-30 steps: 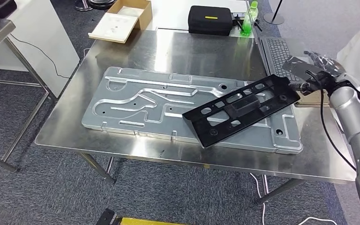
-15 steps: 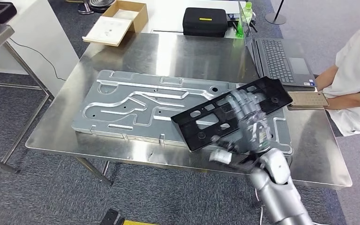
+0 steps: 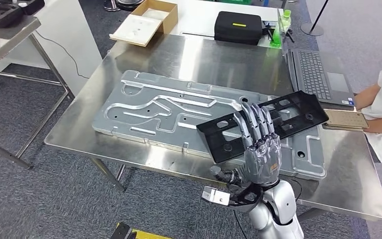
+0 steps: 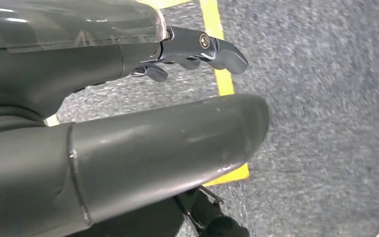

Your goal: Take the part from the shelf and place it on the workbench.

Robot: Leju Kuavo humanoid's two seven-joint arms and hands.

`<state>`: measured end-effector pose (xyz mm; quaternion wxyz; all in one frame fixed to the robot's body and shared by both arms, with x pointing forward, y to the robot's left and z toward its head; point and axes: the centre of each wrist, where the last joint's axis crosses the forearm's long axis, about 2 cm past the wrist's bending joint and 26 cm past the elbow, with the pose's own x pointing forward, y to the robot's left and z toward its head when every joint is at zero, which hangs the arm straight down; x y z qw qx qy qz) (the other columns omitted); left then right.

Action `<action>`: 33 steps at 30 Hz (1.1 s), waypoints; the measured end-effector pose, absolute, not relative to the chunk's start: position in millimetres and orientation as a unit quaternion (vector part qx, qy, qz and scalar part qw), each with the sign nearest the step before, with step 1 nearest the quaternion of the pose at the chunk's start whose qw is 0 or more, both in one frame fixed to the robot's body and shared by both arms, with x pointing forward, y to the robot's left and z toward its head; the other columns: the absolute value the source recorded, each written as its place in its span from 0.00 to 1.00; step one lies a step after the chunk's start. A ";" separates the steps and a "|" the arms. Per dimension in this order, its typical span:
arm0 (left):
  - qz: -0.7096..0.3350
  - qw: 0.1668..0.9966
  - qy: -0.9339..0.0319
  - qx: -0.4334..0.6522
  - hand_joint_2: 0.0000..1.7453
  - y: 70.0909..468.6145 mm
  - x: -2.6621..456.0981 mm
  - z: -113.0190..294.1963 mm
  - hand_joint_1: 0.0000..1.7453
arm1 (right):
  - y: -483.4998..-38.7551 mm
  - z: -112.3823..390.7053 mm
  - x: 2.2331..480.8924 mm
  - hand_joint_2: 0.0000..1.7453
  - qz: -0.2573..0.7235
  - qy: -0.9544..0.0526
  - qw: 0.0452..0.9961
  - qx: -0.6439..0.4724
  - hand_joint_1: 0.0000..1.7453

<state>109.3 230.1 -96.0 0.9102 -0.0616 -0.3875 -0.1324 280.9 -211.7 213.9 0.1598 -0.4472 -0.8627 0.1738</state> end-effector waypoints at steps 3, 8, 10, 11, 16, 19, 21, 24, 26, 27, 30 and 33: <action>-0.133 0.909 -0.390 -0.064 0.00 228.0 113.2 -94.8 0.00 | -215.2 219.9 281.0 0.00 0.174 -0.858 0.151 -0.460 0.00; -0.135 0.907 -0.392 -0.068 0.00 224.9 116.3 -93.6 0.00 | -220.0 231.1 287.7 0.00 0.184 -0.846 0.132 -0.482 0.00; -0.136 0.906 -0.396 -0.070 0.00 222.4 119.7 -92.4 0.00 | -220.3 236.8 290.5 0.00 0.186 -0.845 0.121 -0.486 0.00; -0.136 0.905 -0.397 -0.071 0.00 221.4 121.2 -91.8 0.00 | -220.4 238.5 291.2 0.00 0.187 -0.845 0.117 -0.487 0.00; -0.136 0.905 -0.396 -0.073 0.00 219.2 120.1 -91.8 0.00 | -217.8 247.7 294.3 0.00 0.189 -0.844 0.103 -0.492 0.00; -0.135 0.905 -0.396 -0.073 0.00 218.2 120.2 -91.6 0.00 | -217.5 249.4 294.5 0.00 0.193 -0.844 0.098 -0.491 0.00; -0.134 0.906 -0.394 -0.074 0.00 217.8 117.9 -92.2 0.00 | -217.5 249.1 294.4 0.00 0.197 -0.844 0.098 -0.490 0.00; -0.134 0.907 -0.393 -0.074 0.00 217.6 115.9 -92.7 0.00 | -216.7 250.1 294.8 0.00 0.201 -0.845 0.094 -0.487 0.00; -0.134 0.906 -0.394 -0.075 0.00 216.9 116.7 -92.3 0.00 | -216.9 250.8 295.2 0.00 0.203 -0.844 0.091 -0.487 0.00; -0.133 0.906 -0.394 -0.076 0.00 216.4 116.5 -92.3 0.00 | -217.1 251.1 295.4 0.00 0.204 -0.844 0.090 -0.487 0.00; -0.133 0.908 -0.390 -0.077 0.00 215.5 112.6 -93.2 0.00 | -217.9 252.6 296.8 0.00 0.205 -0.845 0.089 -0.487 0.00; -0.133 0.908 -0.391 -0.077 0.00 214.4 112.8 -93.0 0.00 | -220.9 254.2 299.1 0.00 0.207 -0.844 0.087 -0.487 0.00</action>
